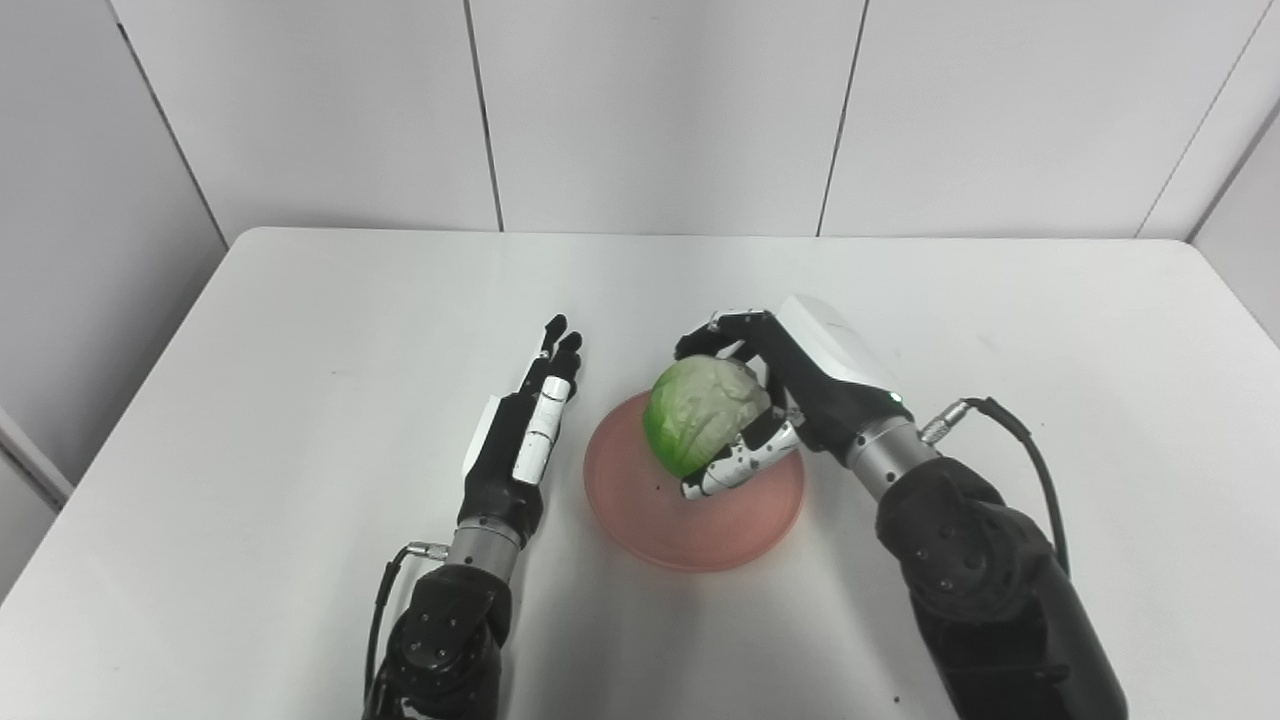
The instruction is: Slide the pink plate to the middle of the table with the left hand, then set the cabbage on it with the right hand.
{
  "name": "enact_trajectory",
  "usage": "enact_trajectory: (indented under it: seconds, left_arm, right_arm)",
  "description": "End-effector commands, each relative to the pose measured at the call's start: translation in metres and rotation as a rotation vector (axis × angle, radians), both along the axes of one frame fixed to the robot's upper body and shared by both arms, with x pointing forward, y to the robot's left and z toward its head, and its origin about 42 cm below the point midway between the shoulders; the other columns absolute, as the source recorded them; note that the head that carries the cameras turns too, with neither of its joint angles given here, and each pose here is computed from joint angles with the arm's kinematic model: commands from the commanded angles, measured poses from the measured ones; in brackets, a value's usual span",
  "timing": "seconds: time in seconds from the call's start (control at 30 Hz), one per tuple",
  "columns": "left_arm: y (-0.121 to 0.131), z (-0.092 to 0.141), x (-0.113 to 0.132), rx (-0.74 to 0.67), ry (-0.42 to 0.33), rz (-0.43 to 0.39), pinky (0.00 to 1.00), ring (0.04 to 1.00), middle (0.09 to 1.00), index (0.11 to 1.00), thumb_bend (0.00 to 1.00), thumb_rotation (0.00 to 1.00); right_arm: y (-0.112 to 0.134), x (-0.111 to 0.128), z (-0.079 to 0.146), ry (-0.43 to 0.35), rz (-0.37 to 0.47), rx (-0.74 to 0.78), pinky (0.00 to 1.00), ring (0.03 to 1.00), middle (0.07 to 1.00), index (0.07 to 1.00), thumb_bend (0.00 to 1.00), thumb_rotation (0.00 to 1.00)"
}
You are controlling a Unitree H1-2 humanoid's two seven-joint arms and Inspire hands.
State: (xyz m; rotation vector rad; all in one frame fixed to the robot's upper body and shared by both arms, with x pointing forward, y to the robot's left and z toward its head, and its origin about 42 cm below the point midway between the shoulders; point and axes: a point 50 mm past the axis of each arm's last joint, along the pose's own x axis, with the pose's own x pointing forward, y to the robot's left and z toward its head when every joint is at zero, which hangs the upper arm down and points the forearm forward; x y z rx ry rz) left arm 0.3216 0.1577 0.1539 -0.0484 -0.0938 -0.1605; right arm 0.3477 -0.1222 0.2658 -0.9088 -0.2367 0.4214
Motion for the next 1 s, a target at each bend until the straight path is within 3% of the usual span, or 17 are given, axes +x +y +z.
enact_trajectory:
  seconds: [0.0,0.2,0.4,0.63,0.7,0.77,0.87,0.9,0.97]
  left_arm:
    - [-0.001,0.019,0.003,-0.032,-0.067,-0.015,1.0,1.0,0.99,0.988,0.75,0.96]
    - [0.003,0.019,0.001,-0.048,-0.058,-0.024,1.0,0.999,0.991,0.987,0.75,0.95]
    - [0.005,0.022,-0.001,-0.051,-0.052,-0.031,1.0,0.999,0.991,0.982,0.76,0.94]
    - [0.006,0.022,0.001,-0.061,-0.035,-0.038,1.0,0.996,0.991,0.986,0.76,0.93]
    - [0.006,0.019,0.001,-0.067,-0.037,-0.041,1.0,0.996,0.992,0.981,0.76,0.93]
    - [0.006,0.018,0.0,-0.075,-0.039,-0.042,1.0,0.998,0.998,0.996,0.75,0.95]
    - [0.008,0.02,0.001,-0.074,-0.037,-0.041,1.0,1.0,1.0,1.0,0.76,0.95]
    - [0.008,0.02,0.002,-0.073,-0.034,-0.04,1.0,1.0,0.997,0.993,0.76,0.95]
    - [0.008,0.018,0.001,-0.076,-0.032,-0.046,1.0,1.0,0.996,0.991,0.77,0.94]
  right_arm:
    - [0.007,0.005,0.012,-0.062,0.011,-0.006,0.25,0.33,0.436,0.504,0.52,0.0]
    - [0.015,0.011,-0.004,-0.087,0.01,-0.077,0.21,0.284,0.397,0.502,0.52,0.0]
    - [0.015,0.017,-0.014,-0.095,0.024,-0.134,0.27,0.348,0.43,0.5,0.52,0.0]
    - [0.008,0.023,-0.025,-0.095,-0.007,-0.154,0.26,0.35,0.409,0.519,0.52,0.0]
    - [0.006,0.021,-0.03,-0.132,-0.018,-0.169,0.36,0.473,0.464,0.505,0.52,0.0]
    - [0.003,0.018,-0.033,-0.188,-0.02,-0.188,0.53,0.64,0.668,0.498,0.51,0.13]
    - [0.001,0.014,-0.028,-0.239,-0.024,-0.197,0.6,0.696,0.733,0.498,0.51,0.16]
    - [0.0,0.013,-0.028,-0.245,-0.023,-0.197,0.62,0.724,0.762,0.644,0.62,0.33]
    - [-0.001,0.01,-0.033,-0.247,-0.005,-0.191,0.67,0.76,0.793,0.735,0.69,0.44]
